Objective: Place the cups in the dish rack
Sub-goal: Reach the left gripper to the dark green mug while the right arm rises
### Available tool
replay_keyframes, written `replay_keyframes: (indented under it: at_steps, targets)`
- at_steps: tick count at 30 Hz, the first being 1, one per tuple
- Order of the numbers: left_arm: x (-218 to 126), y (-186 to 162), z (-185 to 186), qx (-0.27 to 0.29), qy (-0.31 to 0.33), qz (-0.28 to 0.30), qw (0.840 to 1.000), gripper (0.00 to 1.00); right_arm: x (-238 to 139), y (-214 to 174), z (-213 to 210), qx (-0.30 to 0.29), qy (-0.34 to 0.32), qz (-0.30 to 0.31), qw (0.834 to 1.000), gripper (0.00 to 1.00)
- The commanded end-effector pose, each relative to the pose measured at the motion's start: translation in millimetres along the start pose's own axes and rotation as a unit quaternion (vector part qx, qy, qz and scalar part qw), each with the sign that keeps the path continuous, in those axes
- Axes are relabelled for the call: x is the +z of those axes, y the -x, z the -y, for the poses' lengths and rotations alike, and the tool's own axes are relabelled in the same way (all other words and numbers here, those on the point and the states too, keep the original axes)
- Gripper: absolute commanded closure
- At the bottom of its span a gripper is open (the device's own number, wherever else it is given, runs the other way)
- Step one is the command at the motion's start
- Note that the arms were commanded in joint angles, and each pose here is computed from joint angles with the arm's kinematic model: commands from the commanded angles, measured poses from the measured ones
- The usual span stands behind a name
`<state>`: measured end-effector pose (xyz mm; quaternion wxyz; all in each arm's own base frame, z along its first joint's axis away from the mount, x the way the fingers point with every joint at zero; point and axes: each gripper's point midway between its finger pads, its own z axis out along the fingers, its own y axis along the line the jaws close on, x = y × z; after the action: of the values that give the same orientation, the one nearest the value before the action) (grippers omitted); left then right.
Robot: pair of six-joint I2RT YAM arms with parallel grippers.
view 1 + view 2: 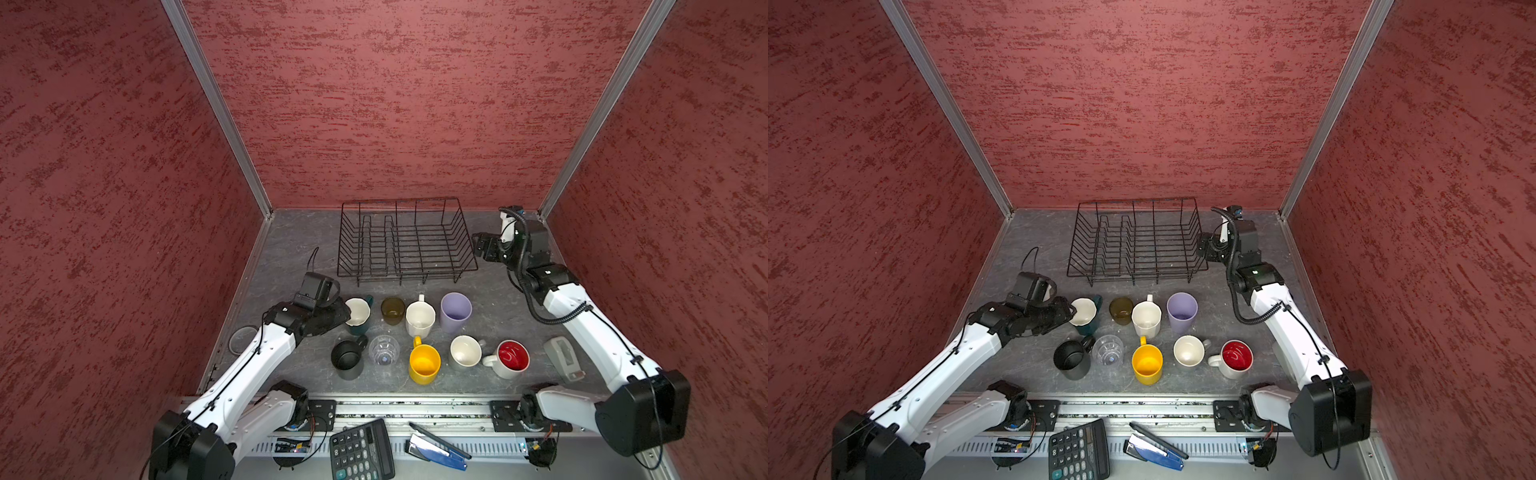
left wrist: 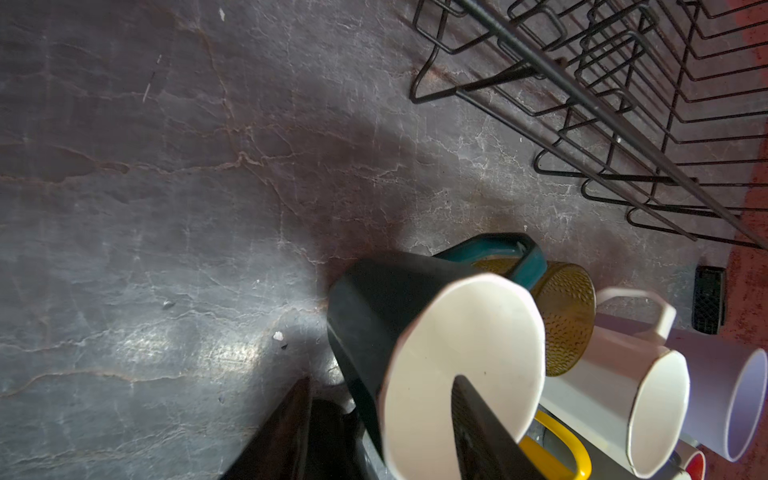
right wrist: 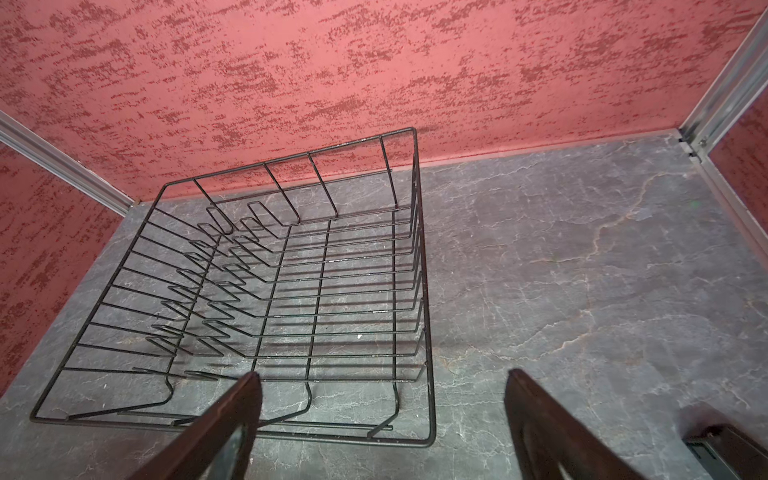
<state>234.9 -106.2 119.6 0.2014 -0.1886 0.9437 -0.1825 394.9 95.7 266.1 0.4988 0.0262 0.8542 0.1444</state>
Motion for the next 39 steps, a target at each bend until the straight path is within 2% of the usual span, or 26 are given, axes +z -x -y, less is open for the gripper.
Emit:
replay_keyframes:
  at_steps: [1, 12, 19, 27, 34, 39]
  targets:
    - [-1.7, 14.2, 9.3, 0.019, 0.003, 0.025, 0.999, 0.45, 3.1, -4.5, -5.3, -0.008, 0.014, 0.000, 1.000, 0.08]
    - [15.5, 14.4, 10.0, 0.043, 0.047, 0.013, 0.998, 0.55, 3.5, -6.7, -4.4, -0.012, 0.013, -0.001, 1.000, 0.06]
    - [24.5, 12.6, 12.2, 0.043, 0.045, 0.005, 0.998, 0.66, 3.4, -7.4, -8.9, -0.011, 0.026, -0.004, 1.000, 0.04]
    - [37.2, 12.8, 14.8, 0.052, 0.051, -0.010, 0.997, 0.72, -2.1, -4.8, -11.3, -0.011, 0.032, 0.002, 0.999, 0.04]
    - [36.2, 12.8, 12.1, 0.054, 0.059, -0.013, 0.997, 0.83, -8.3, -4.6, -14.4, -0.010, 0.042, 0.006, 0.999, 0.03]
    - [28.3, 10.3, 10.7, 0.053, 0.057, -0.013, 0.997, 0.96, -8.8, -2.9, -16.2, -0.010, 0.046, 0.008, 0.999, 0.03]
